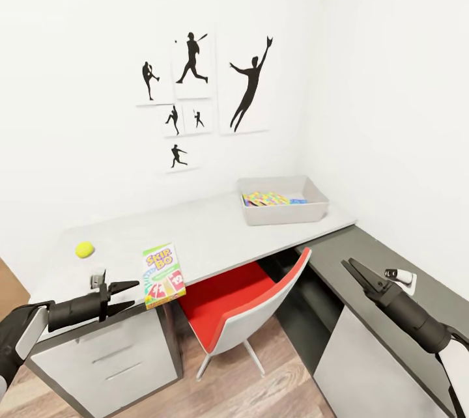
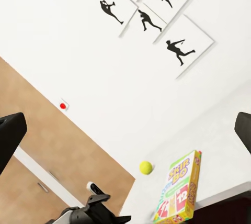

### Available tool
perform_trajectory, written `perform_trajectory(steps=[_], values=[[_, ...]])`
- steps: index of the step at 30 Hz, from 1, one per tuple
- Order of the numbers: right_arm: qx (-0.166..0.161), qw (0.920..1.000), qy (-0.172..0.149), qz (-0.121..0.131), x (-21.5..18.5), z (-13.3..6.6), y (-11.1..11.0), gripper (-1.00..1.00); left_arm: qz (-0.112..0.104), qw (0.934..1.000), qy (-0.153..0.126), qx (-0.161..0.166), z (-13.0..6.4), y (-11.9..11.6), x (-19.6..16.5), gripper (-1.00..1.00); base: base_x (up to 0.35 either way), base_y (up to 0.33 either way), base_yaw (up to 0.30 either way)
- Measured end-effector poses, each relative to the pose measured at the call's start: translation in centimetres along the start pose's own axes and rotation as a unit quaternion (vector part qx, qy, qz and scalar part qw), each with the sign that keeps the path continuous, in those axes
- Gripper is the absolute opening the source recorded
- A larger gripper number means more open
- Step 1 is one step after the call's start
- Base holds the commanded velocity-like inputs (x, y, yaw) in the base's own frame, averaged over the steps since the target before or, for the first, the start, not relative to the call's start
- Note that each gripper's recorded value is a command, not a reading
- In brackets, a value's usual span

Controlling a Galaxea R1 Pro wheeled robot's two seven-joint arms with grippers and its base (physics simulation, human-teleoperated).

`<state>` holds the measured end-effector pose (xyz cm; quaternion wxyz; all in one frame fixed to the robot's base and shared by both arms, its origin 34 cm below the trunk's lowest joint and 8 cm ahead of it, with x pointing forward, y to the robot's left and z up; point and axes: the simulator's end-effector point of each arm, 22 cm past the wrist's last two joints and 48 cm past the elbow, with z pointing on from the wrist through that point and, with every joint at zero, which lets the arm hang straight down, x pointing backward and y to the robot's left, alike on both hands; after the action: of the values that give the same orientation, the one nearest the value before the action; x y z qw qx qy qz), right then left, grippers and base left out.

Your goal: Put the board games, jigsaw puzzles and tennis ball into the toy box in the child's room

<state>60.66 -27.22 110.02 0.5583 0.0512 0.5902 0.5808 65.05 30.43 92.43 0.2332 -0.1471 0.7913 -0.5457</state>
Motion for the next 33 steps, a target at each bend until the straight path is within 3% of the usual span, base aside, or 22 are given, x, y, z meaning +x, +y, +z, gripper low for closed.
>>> perform_trajectory(steps=[11,20,33], values=[[0.0,1.0,0.0,0.001,0.8,-0.3,-1.2,1.0,0.002,1.0,-0.001,-0.008,0.3,1.6,0.0,1.0,0.0,0.0,0.0],[0.001,1.0,0.0,0.0,1.4,-0.6,-2.1,1.0,0.001,0.9993,-0.002,-0.039,0.5,4.1,0.0,1.0,0.0,0.0,0.0],[0.0,1.0,0.0,0.0,2.4,-1.0,-3.5,1.0,0.002,0.9992,-0.003,-0.041,1.2,5.9,0.3,1.0,0.0,0.0,0.0]])
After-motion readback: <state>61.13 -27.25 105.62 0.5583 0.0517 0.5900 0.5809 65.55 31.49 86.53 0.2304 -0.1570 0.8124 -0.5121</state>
